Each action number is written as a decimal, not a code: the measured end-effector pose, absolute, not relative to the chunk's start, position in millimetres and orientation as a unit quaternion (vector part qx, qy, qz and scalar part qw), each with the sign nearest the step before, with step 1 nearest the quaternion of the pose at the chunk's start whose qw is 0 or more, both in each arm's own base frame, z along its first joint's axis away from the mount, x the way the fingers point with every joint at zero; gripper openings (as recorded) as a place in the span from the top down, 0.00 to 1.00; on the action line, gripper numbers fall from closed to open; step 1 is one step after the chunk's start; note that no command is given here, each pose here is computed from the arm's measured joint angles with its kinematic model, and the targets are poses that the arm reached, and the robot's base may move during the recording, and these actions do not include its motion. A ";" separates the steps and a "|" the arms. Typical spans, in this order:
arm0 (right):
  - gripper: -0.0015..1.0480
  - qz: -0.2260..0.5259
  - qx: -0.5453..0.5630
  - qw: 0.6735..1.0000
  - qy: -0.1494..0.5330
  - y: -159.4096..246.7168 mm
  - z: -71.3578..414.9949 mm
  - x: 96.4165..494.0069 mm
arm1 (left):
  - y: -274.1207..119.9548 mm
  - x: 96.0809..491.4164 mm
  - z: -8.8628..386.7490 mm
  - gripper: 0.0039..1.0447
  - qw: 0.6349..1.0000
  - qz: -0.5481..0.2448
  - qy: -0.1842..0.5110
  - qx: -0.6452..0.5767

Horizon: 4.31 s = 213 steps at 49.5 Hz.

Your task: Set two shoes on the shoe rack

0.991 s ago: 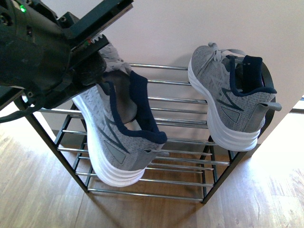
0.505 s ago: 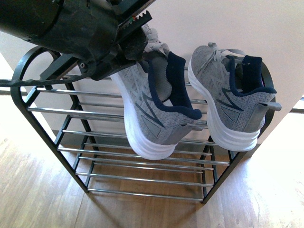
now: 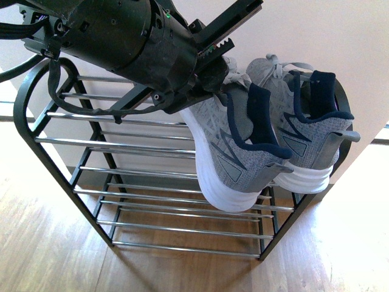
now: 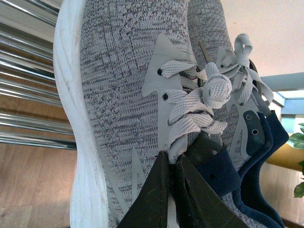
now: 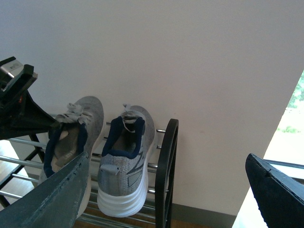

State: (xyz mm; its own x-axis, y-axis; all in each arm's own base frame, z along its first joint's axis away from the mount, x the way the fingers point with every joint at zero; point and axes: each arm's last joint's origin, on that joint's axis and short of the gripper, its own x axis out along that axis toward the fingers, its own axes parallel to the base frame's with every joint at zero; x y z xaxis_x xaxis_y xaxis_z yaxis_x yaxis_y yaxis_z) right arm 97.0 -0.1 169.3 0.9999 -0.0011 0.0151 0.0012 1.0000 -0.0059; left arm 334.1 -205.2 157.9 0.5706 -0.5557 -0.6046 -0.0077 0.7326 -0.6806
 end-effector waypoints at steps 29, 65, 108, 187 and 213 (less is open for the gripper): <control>0.09 -0.001 -0.003 1.000 -0.008 -0.1 169.3 97.0 | -209.5 371.1 154.9 0.98 0.804 -0.198 0.470 -0.305; 0.09 -0.001 -0.003 1.000 -0.008 -0.1 169.3 97.0 | -209.4 389.0 150.7 0.96 0.806 -0.199 0.499 -0.248; 0.09 -0.001 -0.003 1.000 -0.008 -0.1 169.3 97.0 | -126.7 330.4 274.3 0.09 0.884 -0.062 0.389 -0.251; 0.09 -0.001 -0.002 1.000 -0.008 -0.1 169.3 97.0 | -0.6 139.8 176.4 0.99 1.000 -0.002 0.003 -0.005; 0.09 -0.001 -0.002 1.000 -0.008 -0.1 169.3 97.0 | -0.5 119.3 171.1 0.99 1.000 -0.002 -0.007 -0.005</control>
